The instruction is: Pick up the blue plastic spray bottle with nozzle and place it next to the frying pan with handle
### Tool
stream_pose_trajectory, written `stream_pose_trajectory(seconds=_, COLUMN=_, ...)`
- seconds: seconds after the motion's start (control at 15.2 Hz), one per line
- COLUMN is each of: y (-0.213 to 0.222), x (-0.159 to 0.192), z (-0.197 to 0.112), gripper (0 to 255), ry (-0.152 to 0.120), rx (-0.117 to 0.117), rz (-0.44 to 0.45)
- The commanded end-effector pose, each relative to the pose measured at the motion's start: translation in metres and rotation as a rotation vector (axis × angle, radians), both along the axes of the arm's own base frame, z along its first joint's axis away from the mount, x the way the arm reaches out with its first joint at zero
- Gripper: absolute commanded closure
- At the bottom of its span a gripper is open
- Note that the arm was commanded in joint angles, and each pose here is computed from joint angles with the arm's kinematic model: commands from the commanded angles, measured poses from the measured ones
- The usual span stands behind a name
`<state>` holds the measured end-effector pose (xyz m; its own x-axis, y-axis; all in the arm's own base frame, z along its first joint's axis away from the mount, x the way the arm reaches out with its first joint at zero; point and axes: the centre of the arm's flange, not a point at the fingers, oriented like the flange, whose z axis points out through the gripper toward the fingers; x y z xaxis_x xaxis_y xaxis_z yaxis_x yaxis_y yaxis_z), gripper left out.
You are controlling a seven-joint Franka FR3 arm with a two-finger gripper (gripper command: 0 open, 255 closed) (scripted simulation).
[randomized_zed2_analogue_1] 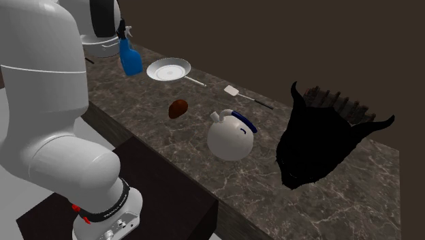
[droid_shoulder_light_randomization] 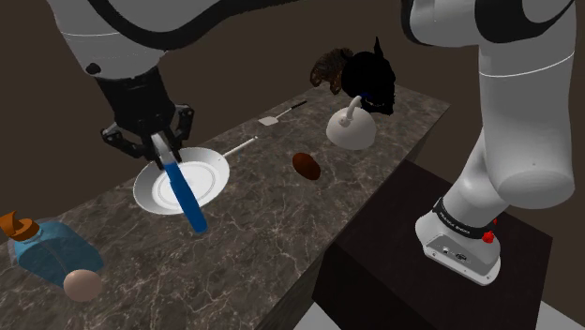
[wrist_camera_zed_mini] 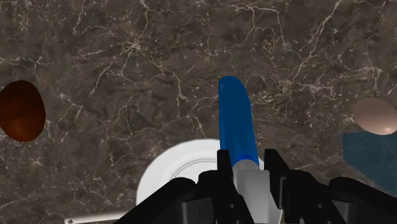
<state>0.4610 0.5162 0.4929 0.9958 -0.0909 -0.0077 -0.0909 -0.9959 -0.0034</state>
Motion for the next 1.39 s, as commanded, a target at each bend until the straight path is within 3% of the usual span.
stream_pose_trajectory(seconds=0.0, y=0.001, x=0.000, z=-0.011, gripper=255, ry=-0.001, rx=0.001, rz=0.000)
stream_pose_trajectory(seconds=0.59, y=0.001, x=0.000, z=-0.062, gripper=255, ry=-0.001, rx=0.001, rz=0.000)
stream_pose_trajectory(seconds=1.12, y=0.001, x=0.000, z=-0.062, gripper=255, ry=-0.001, rx=0.001, rz=0.000)
stream_pose_trajectory(seconds=1.19, y=0.001, x=0.000, z=-0.062, gripper=0, ry=-0.001, rx=0.001, rz=0.000)
stream_pose_trajectory(seconds=1.32, y=0.001, x=0.000, z=-0.062, gripper=0, ry=-0.001, rx=0.001, rz=0.000)
